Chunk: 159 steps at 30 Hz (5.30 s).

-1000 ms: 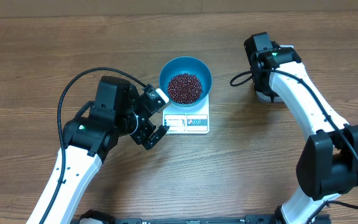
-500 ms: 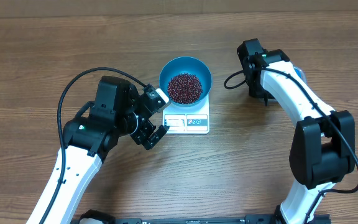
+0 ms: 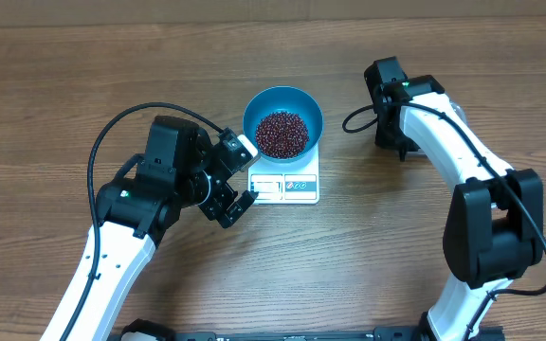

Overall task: Scoop item into bowl and weigh 150g on scale
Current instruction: 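Lower the scoop into the beans in the tub, then drag the scoop through the beans and lift it filled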

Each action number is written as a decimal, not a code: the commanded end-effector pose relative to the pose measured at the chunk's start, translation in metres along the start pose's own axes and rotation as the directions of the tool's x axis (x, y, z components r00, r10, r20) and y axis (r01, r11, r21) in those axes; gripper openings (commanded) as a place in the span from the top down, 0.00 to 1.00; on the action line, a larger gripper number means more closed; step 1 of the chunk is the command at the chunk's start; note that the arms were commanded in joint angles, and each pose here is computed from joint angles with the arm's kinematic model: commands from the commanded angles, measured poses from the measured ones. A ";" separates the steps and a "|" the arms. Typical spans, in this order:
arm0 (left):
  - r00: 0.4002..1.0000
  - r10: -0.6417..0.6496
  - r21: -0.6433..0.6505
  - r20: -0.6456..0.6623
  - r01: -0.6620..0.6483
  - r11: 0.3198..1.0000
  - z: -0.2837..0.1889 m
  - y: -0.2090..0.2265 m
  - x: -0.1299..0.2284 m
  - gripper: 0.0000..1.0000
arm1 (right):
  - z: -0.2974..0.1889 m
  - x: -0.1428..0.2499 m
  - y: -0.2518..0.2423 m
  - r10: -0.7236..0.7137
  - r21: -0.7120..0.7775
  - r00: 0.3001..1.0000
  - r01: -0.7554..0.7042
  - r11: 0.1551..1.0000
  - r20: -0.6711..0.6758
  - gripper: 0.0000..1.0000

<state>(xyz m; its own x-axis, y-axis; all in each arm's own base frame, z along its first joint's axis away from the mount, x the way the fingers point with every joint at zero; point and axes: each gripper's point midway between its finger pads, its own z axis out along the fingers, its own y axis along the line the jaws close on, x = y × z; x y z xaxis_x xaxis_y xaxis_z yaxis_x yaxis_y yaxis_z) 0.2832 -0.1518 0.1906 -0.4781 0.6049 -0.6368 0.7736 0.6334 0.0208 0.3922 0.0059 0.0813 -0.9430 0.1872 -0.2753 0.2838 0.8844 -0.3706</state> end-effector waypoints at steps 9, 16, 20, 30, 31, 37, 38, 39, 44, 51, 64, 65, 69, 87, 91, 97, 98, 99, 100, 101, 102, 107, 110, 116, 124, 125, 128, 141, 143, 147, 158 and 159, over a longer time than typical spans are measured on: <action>1.000 -0.018 0.003 -0.007 0.018 1.000 0.001 -0.003 0.003 0.00 | -0.029 -0.004 0.014 0.027 -0.178 0.999 -0.023 0.984 0.023 0.96; 1.000 -0.018 0.004 -0.007 0.018 1.000 0.001 -0.003 0.003 0.01 | -0.031 -0.005 0.027 0.043 -0.271 0.999 -0.042 0.962 -0.003 0.96; 1.000 -0.018 0.003 -0.007 0.018 1.000 0.001 -0.003 0.003 0.01 | -0.030 -0.006 0.028 0.062 -0.318 0.998 -0.068 0.946 -0.026 0.96; 1.000 -0.018 0.004 -0.007 0.018 1.000 0.001 -0.003 0.003 0.00 | -0.026 -0.008 0.020 0.094 -0.316 0.995 -0.102 0.943 -0.043 0.96; 1.000 -0.018 0.004 -0.007 0.018 1.000 0.001 -0.003 0.003 0.00 | -0.026 -0.008 0.020 0.095 -0.317 0.995 -0.104 0.943 -0.044 0.96; 1.000 -0.018 0.003 -0.007 0.018 1.000 0.001 -0.003 0.003 0.00 | -0.028 -0.009 0.028 0.126 -0.381 0.989 -0.145 0.913 -0.074 0.96; 1.000 -0.018 0.004 -0.007 0.018 1.000 0.001 -0.003 0.003 0.00 | -0.029 -0.010 0.030 0.130 -0.403 0.988 -0.152 0.903 -0.082 0.96; 1.000 -0.018 0.003 -0.007 0.018 1.000 0.001 -0.003 0.003 0.00 | -0.030 -0.011 0.033 0.134 -0.432 0.986 -0.162 0.887 -0.095 0.96; 1.000 -0.018 0.004 -0.007 0.018 1.000 0.001 -0.003 0.003 0.01 | -0.033 -0.014 0.036 0.170 -0.534 0.972 -0.233 0.813 -0.165 0.96; 1.000 -0.018 0.004 -0.007 0.018 1.000 0.001 -0.003 0.003 0.00 | -0.029 -0.018 0.022 0.212 -0.575 0.949 -0.311 0.757 -0.234 0.96; 1.000 -0.018 0.004 -0.007 0.018 1.000 0.001 -0.003 0.003 0.00 | -0.024 -0.016 0.006 0.238 -0.585 0.926 -0.371 0.721 -0.293 0.96; 1.000 -0.018 0.004 -0.007 0.018 1.000 0.001 -0.003 0.003 0.01 | -0.024 -0.016 0.006 0.239 -0.593 0.924 -0.377 0.711 -0.300 0.96; 1.000 -0.018 0.003 -0.007 0.018 1.000 0.001 -0.003 0.003 0.01 | -0.027 -0.018 0.004 0.230 -0.628 0.921 -0.383 0.678 -0.313 0.96; 1.000 -0.018 0.003 -0.007 0.018 1.000 0.001 -0.003 0.003 0.01 | -0.028 -0.009 -0.022 0.160 -0.720 0.925 -0.370 0.587 -0.345 0.96; 1.000 -0.018 0.003 -0.007 0.018 1.000 0.001 -0.003 0.003 0.00 | -0.029 -0.007 -0.025 0.139 -0.737 0.929 -0.358 0.573 -0.343 0.96; 1.000 -0.018 0.004 -0.007 0.018 1.000 0.001 -0.003 0.003 0.00 | -0.030 -0.005 -0.028 0.135 -0.747 0.926 -0.365 0.555 -0.352 0.96; 1.000 -0.018 0.003 -0.007 0.018 1.000 0.001 -0.003 0.003 0.01 | -0.030 -0.005 -0.029 0.137 -0.748 0.925 -0.369 0.551 -0.355 0.96; 1.000 -0.018 0.004 -0.007 0.018 1.000 0.001 -0.003 0.003 0.00 | -0.030 -0.005 -0.030 0.137 -0.751 0.924 -0.371 0.547 -0.357 0.96; 1.000 -0.018 0.003 -0.007 0.018 1.000 0.001 -0.003 0.003 0.00 | -0.030 -0.005 -0.031 0.139 -0.750 0.922 -0.375 0.545 -0.361 0.96; 1.000 -0.018 0.004 -0.007 0.018 1.000 0.001 -0.003 0.003 0.00 | -0.030 -0.004 -0.032 0.142 -0.747 0.920 -0.380 0.545 -0.364 0.96; 1.000 -0.018 0.003 -0.007 0.018 1.000 0.001 -0.003 0.003 0.00 | -0.029 -0.004 -0.033 0.143 -0.746 0.919 -0.383 0.545 -0.368 0.96; 1.000 -0.018 0.004 -0.007 0.018 1.000 0.001 -0.003 0.003 0.01 | -0.026 -0.003 -0.039 0.158 -0.737 0.911 -0.403 0.543 -0.381 0.96; 1.000 -0.018 0.003 -0.007 0.018 1.000 0.001 -0.003 0.003 0.01 | -0.024 -0.003 -0.045 0.173 -0.729 0.903 -0.421 0.540 -0.394 0.96; 1.000 -0.018 0.003 -0.007 0.018 1.000 0.001 -0.003 0.003 0.01 | -0.019 -0.003 -0.055 0.198 -0.718 0.893 -0.444 0.535 -0.405 0.96; 1.000 -0.018 0.004 -0.007 0.018 1.000 0.001 -0.003 0.003 0.01 | -0.018 -0.005 -0.064 0.220 -0.724 0.881 -0.469 0.505 -0.418 0.96; 1.000 -0.018 0.004 -0.007 0.018 1.000 0.001 -0.003 0.003 0.00 | -0.020 -0.005 -0.064 0.220 -0.730 0.881 -0.471 0.494 -0.419 0.96; 1.000 -0.018 0.004 -0.007 0.018 1.000 0.001 -0.003 0.003 0.01 | -0.024 -0.008 -0.064 0.217 -0.754 0.881 -0.473 0.457 -0.421 0.96; 1.000 -0.018 0.003 -0.007 0.018 1.000 0.001 -0.003 0.003 0.00 | -0.036 -0.007 -0.066 0.184 -0.811 0.896 -0.445 0.379 -0.405 0.96; 1.000 -0.018 0.003 -0.007 0.018 1.000 0.001 -0.003 0.003 0.00 | -0.036 -0.008 -0.068 0.184 -0.819 0.899 -0.437 0.371 -0.396 0.96; 1.000 -0.018 0.004 -0.007 0.018 1.000 0.001 -0.003 0.003 0.01 | -0.041 -0.007 -0.073 0.173 -0.848 0.911 -0.412 0.333 -0.374 0.96; 1.000 -0.018 0.004 -0.007 0.018 1.000 0.001 -0.003 0.003 0.01 | -0.051 -0.007 -0.090 0.174 -0.908 0.934 -0.348 0.234 -0.313 0.96; 1.000 -0.018 0.003 -0.007 0.018 1.000 0.001 -0.003 0.003 0.00 | -0.052 -0.007 -0.091 0.176 -0.911 0.935 -0.343 0.228 -0.308 0.96</action>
<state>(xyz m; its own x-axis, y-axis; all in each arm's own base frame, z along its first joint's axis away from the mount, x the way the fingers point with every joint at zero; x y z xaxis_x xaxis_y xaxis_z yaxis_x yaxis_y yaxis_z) 0.2832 -0.1518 0.1906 -0.4785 0.6047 -0.6367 0.7732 0.6338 0.0208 0.3610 -0.0573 0.1501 -0.8718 0.4896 0.0194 0.3255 0.5492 0.7697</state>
